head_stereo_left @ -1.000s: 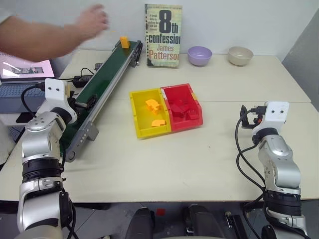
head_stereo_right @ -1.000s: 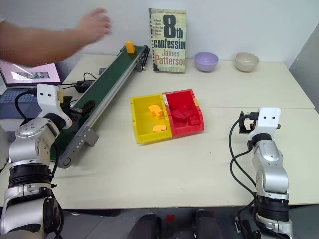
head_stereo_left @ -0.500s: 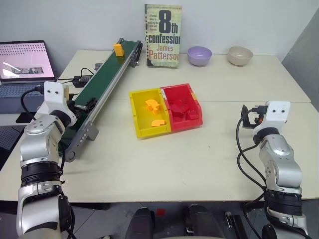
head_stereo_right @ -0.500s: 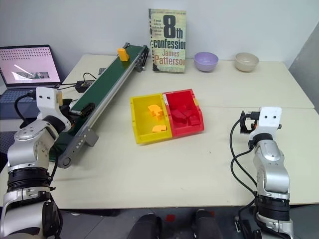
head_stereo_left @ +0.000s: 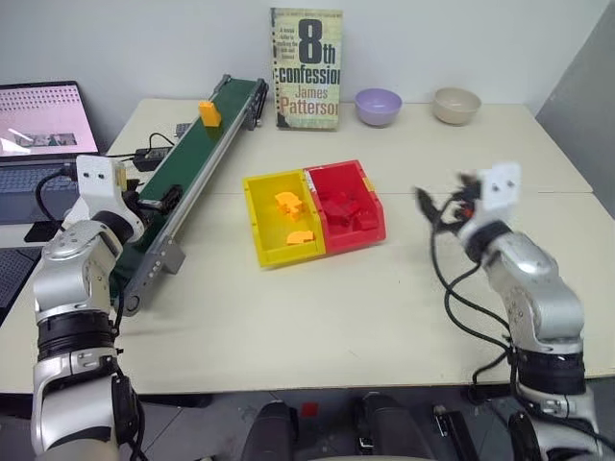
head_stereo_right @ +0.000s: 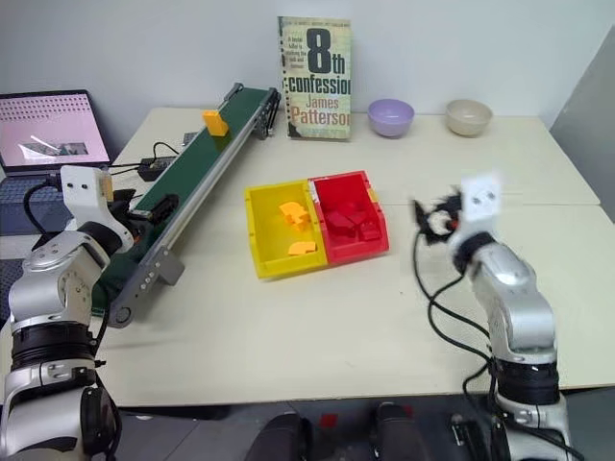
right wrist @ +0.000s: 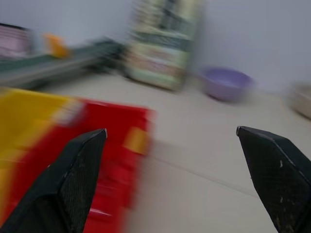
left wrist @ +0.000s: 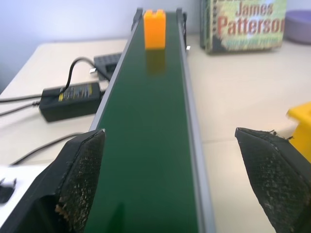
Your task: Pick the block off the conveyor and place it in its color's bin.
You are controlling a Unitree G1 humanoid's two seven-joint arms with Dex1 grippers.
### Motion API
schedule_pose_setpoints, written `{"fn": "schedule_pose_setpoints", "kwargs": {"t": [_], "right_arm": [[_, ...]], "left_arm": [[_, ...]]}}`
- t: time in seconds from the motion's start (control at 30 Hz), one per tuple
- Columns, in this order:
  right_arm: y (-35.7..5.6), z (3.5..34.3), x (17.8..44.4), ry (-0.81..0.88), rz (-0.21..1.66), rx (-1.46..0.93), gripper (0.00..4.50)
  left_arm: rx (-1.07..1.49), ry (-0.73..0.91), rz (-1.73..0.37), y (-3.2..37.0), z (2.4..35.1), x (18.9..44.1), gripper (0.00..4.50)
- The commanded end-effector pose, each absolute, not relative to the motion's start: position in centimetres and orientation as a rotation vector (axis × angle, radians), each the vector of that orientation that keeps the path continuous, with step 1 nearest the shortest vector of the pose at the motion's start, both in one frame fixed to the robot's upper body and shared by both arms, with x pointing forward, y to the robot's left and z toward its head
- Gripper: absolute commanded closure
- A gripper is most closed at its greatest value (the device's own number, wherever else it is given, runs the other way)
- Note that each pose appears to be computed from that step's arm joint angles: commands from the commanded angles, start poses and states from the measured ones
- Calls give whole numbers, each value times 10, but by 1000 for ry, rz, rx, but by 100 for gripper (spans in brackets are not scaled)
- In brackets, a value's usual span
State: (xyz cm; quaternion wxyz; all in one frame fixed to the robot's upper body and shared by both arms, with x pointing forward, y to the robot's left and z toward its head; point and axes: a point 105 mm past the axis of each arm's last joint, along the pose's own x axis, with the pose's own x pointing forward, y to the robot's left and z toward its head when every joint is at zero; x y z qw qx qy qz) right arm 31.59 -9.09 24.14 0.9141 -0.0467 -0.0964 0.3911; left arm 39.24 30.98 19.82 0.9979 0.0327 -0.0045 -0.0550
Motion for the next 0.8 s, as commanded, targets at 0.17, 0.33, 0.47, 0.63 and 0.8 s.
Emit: {"fn": "schedule_pose_setpoints", "kwargs": {"t": [0.17,0.33,0.47,0.63,0.8], "right_arm": [[-59,246,266,-103,1216,-95,0],[-57,248,273,-105,1191,-100,0],[-61,248,275,-109,1167,-107,0],[-63,250,277,-125,1134,-106,0],[-64,250,277,-132,1123,-109,0]], "left_arm": [[92,-34,-115,309,207,400,6],[88,-36,-116,309,206,401,6],[88,-36,-114,311,205,400,6],[89,-40,-111,312,207,400,6],[91,-37,-116,311,206,401,6]]}}
